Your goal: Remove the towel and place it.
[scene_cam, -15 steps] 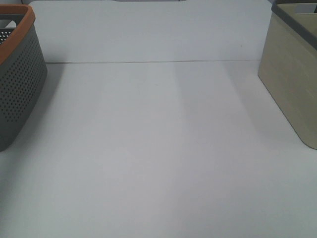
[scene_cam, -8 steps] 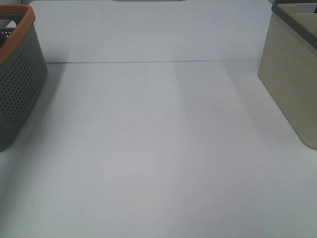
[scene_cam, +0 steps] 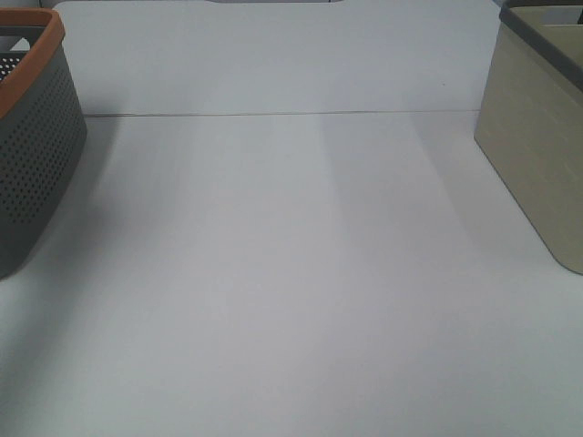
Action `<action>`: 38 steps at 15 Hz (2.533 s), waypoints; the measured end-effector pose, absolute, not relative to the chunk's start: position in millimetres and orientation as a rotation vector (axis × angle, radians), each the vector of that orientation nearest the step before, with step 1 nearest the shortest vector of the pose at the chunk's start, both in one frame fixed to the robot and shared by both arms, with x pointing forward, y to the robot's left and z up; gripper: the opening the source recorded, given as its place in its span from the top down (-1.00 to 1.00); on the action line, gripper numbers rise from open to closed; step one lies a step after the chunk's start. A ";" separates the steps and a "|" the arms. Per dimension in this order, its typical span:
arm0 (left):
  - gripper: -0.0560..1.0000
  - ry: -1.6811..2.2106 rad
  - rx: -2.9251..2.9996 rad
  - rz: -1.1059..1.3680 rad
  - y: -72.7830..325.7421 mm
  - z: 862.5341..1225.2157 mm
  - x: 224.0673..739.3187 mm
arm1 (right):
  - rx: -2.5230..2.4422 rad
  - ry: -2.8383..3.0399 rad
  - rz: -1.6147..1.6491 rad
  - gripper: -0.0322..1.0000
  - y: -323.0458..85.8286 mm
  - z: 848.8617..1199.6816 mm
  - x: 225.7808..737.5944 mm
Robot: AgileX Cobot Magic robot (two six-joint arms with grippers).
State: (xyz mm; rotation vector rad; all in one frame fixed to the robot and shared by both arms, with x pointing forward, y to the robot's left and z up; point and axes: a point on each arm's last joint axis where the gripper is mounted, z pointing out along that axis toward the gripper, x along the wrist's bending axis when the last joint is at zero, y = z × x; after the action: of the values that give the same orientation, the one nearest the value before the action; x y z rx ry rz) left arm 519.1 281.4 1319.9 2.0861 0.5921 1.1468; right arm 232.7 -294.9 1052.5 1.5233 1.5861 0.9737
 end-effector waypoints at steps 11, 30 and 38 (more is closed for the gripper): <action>0.89 0.123 2.238 0.948 126.5 1264.2 573.9 | 1.332 1.705 1.268 -0.51 -270.8 1082.0 275.5; 0.89 0.074 2.321 0.705 65.1 1191.4 610.5 | 1.213 2.023 1.488 -0.51 -245.3 1051.7 416.2; 0.89 0.079 2.287 0.742 64.2 1194.2 612.8 | 1.293 2.151 1.704 -0.51 -232.3 993.1 468.6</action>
State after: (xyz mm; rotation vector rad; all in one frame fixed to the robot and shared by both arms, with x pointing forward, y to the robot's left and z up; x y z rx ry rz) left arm 612.8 64.2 1194.2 2.2873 0.0788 0.7423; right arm 468.6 -232.3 993.1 1.2933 2.1506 1.7037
